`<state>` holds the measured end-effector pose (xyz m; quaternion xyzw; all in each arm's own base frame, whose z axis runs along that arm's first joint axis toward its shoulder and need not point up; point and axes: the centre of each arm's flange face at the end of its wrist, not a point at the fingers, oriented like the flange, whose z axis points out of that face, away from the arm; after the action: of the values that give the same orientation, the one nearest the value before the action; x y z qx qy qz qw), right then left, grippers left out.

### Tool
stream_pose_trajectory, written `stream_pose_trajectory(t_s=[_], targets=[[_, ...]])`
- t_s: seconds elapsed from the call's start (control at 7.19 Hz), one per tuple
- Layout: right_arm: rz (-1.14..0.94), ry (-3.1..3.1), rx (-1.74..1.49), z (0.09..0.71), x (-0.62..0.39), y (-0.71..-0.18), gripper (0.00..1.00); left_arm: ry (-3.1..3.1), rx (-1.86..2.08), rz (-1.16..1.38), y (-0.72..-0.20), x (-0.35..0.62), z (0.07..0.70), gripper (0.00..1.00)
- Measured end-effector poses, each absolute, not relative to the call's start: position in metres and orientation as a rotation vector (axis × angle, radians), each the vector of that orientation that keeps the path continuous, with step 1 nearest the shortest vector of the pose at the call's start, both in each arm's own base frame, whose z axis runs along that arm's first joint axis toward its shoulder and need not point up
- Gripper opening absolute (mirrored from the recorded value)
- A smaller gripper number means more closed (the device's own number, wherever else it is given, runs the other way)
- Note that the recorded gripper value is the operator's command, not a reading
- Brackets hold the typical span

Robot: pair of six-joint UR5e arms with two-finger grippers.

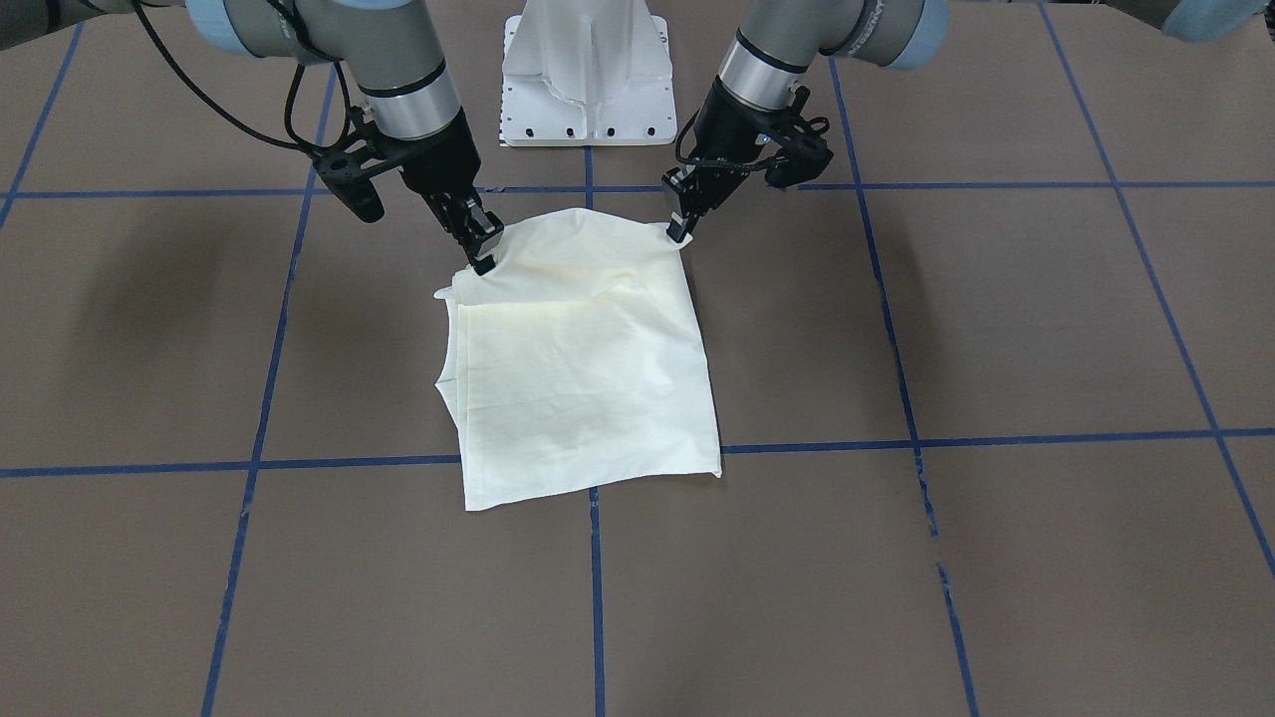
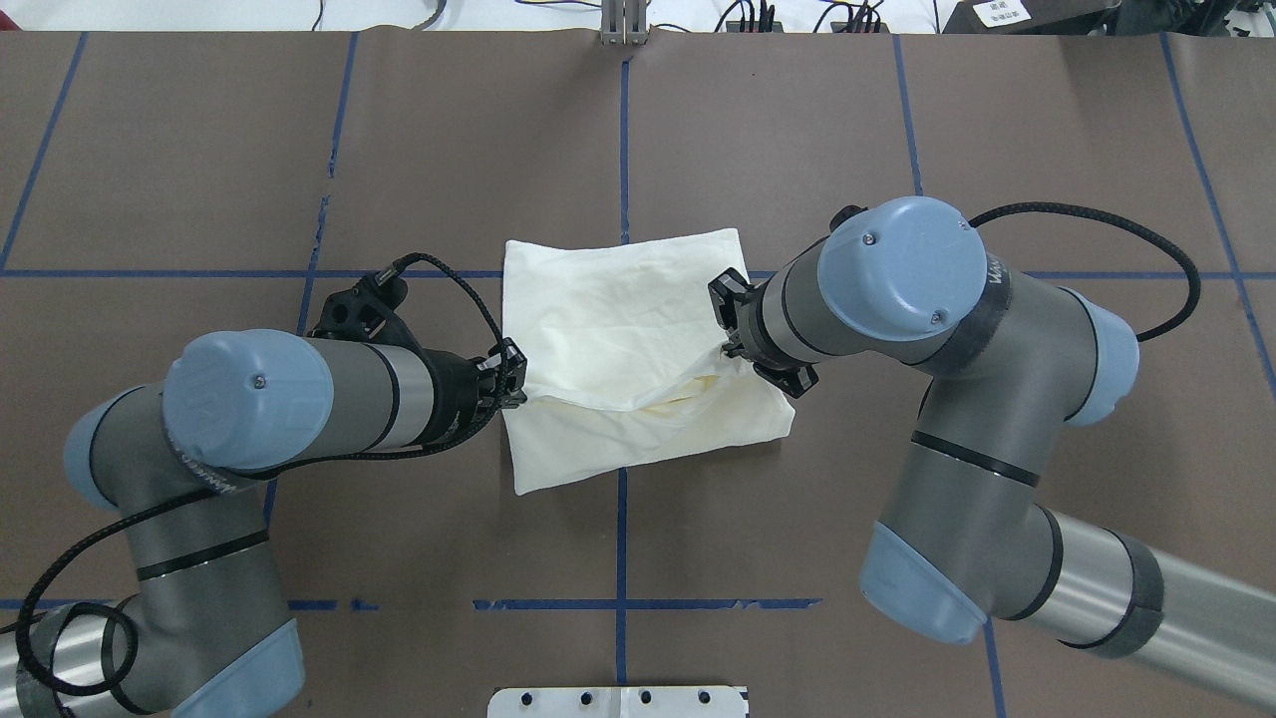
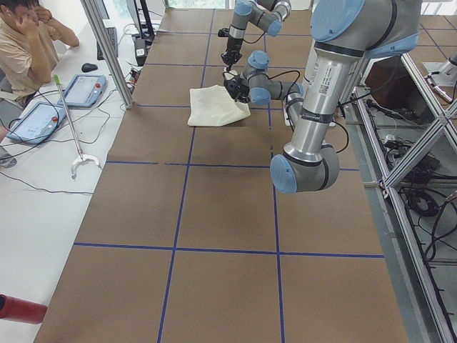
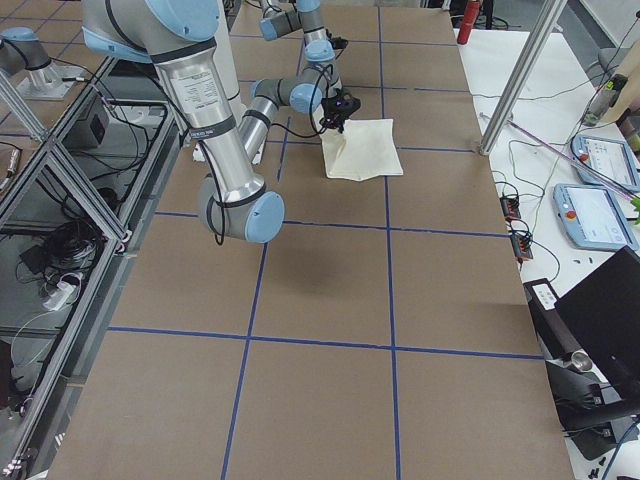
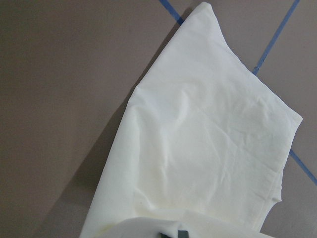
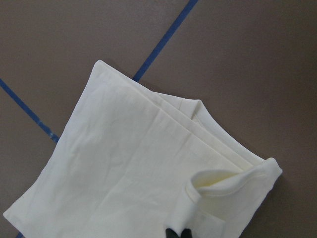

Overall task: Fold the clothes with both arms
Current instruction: 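Lift the near edge with both grippers and fold it onto the far edge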

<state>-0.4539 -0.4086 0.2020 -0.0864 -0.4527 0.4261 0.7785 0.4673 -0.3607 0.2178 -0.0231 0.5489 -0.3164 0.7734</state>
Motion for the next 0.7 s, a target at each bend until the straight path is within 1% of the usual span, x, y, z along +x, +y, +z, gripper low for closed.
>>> stream_pose_trajectory(t_s=[0.42,0.7], targets=[[0.930,-0.988,-0.178,0.222,-0.475,-0.435,0.00,1.125,0.013,-0.665,-0.400,0.495,0.234,0.00],[0.948,-0.970,-0.182,0.219,-0.482,-0.469,0.00,1.117,0.066,-0.669,-0.432,0.489,0.231,0.00]])
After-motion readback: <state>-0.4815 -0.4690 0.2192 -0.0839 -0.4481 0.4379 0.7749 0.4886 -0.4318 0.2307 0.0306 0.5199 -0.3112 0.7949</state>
